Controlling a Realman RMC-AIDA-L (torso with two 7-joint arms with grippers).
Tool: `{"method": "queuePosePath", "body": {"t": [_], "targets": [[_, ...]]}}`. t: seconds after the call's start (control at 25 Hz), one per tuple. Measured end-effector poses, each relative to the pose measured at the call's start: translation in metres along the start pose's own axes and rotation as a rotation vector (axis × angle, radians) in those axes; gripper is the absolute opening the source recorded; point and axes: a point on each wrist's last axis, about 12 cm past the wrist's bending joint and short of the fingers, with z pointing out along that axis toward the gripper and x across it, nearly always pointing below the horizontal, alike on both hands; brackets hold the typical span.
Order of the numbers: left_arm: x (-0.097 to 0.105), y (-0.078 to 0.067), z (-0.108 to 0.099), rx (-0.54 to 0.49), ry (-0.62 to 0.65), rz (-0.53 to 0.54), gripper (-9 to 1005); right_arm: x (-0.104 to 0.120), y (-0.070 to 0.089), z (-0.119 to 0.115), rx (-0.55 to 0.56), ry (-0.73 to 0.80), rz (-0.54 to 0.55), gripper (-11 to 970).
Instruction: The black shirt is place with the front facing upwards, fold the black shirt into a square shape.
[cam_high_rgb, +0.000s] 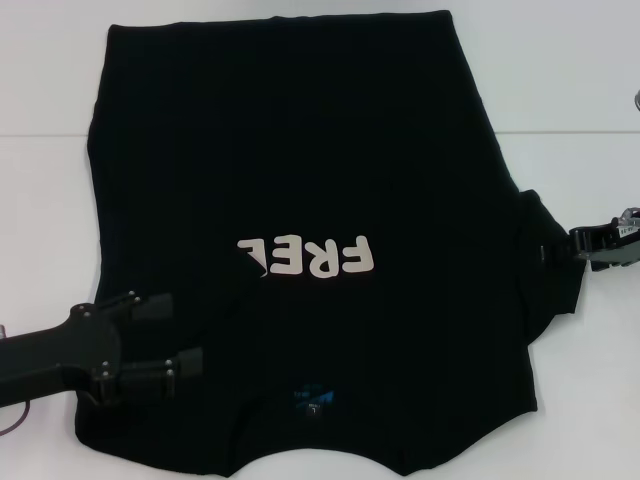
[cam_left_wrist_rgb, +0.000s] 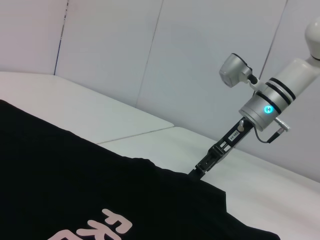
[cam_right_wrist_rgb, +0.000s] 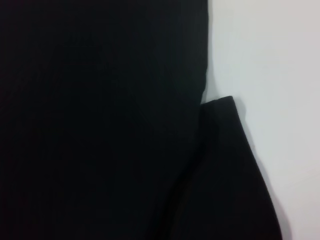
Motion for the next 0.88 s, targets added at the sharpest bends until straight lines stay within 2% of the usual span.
{"method": "queuePosePath", "body": {"t": [0.88], "targets": [[-0.001, 0.001, -0.001, -0.004, -0.001, 0.002, 948, 0.001, 0.011, 0.007, -0.010, 0.011, -0.019, 883]]}}
